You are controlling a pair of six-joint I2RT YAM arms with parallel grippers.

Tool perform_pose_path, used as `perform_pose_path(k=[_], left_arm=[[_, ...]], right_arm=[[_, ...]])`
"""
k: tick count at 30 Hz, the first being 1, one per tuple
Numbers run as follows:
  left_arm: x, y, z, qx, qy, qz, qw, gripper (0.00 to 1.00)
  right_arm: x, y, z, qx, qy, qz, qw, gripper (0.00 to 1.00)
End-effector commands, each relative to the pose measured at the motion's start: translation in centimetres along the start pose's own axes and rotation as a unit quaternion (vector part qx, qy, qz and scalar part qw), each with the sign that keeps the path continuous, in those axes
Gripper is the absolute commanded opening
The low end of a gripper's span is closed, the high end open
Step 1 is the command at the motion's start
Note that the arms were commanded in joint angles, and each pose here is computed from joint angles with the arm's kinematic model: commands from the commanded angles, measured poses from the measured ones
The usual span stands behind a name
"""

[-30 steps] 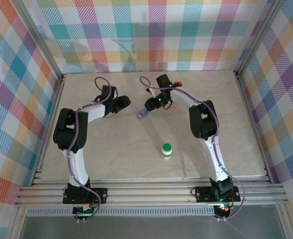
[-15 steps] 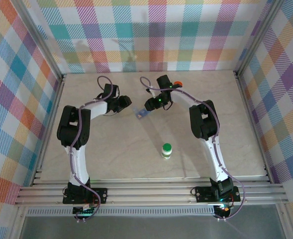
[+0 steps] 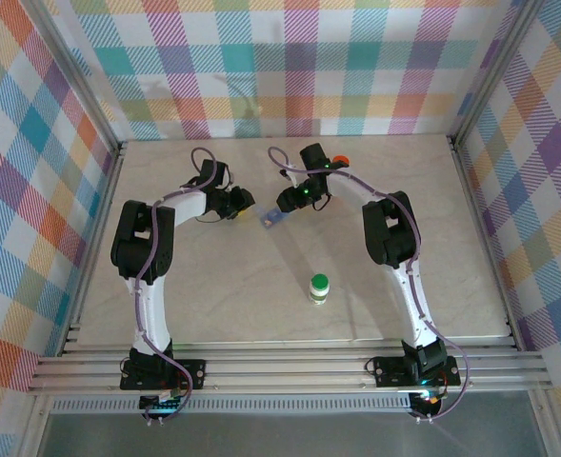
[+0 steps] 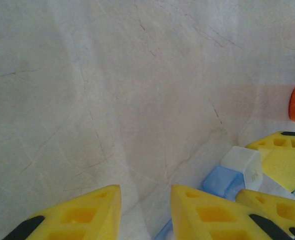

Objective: Sort the pills into containers

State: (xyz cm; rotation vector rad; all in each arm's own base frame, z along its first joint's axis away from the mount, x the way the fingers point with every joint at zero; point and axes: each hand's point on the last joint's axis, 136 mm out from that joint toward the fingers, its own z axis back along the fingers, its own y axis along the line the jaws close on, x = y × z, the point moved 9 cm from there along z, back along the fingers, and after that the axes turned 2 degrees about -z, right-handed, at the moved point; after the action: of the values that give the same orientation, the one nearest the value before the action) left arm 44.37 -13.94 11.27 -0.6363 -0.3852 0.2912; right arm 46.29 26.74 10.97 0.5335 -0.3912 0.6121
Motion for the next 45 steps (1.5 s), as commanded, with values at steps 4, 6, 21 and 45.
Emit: perform_pose_path(k=[4,6,21,45], left_arm=[[-0.9,-2.1,0.3,-0.044,0.03,-0.018,0.998,0.31],[-1.3,-2.6,0.4,-0.046,0.033,-0.024,0.998,0.3],[-4.4,-4.9,0.9,-0.053,0.046,-0.054,0.996,0.25],[-5.5,-4.3,2.3,0.06,0.001,-0.112,0.992,0.37]], right_arm=[[-2.0,-0.5,-0.9,-0.027,0.046,-0.03,0.998,0.53],[-2.1,-0.7,-0.9,-0.031,0.05,-0.032,0.998,0.53],[-2.7,-1.4,-1.2,-0.047,0.066,-0.083,0.993,0.53],[-3.2,-1.4,-1.3,-0.037,0.069,-0.092,0.993,0.53]])
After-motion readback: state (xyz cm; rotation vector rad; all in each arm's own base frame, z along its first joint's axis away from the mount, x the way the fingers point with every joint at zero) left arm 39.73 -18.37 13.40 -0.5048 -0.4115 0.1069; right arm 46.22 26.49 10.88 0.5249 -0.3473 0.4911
